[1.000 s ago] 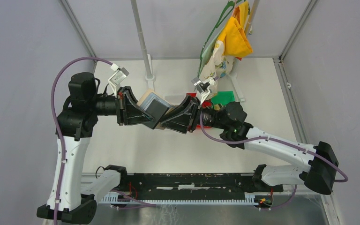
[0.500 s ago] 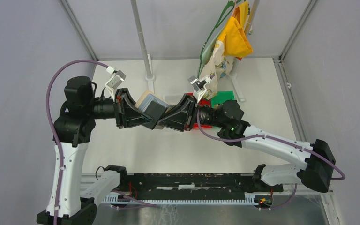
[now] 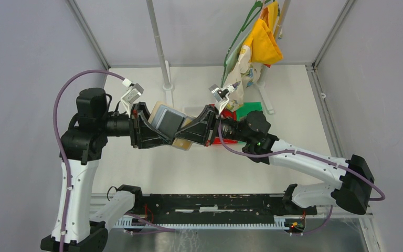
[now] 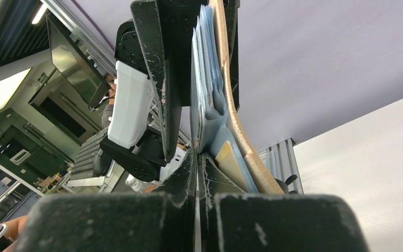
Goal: Take the credit cards out of the card holder
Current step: Remove the credit card from the card holder.
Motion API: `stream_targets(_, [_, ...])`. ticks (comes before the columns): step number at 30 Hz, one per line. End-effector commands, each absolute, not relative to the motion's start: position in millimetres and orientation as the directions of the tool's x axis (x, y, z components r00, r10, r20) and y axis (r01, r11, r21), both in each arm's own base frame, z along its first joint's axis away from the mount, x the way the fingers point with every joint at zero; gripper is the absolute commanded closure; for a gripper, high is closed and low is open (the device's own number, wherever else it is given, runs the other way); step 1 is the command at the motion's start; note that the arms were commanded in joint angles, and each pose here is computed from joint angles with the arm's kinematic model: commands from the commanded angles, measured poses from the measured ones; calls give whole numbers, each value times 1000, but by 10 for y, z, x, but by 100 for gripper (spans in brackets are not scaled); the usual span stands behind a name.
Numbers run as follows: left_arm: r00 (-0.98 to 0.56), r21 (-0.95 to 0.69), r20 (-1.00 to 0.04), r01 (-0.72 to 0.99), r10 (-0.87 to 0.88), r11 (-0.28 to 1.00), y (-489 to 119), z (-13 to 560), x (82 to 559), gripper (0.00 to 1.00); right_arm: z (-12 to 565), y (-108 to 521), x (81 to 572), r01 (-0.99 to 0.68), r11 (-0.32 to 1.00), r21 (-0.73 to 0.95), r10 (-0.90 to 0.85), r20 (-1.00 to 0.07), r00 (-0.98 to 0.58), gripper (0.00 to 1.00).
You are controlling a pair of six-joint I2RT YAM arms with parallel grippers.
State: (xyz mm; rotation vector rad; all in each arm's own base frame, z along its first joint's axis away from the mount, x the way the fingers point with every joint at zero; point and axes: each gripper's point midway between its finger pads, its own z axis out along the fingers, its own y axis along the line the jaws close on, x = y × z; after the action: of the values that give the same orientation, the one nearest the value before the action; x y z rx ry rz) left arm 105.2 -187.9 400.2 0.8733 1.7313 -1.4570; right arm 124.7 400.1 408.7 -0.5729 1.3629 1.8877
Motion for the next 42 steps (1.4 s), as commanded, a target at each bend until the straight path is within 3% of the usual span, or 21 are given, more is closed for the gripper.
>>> stream_targets(1, [-501,-499,-863,866,65,40,-1895,4146,896,57,4441,3934,1233,-814,-214,541,374,-724,-580,100])
stream_targets(13, [-529,-530,-847,848,52,-7,-1914,4311,890,68,4224,3874,1185,-807,-191,560,341,-733,-589,100])
stream_targets(24, [-526,-527,-849,850,47,-8,-1913,4351,877,71,4176,3835,1167,-814,-169,556,329,-746,-579,100])
stream_targets(42, [-521,-521,-853,853,42,-3,-1912,4367,869,68,4092,3846,1165,-841,-112,530,262,-800,-539,100])
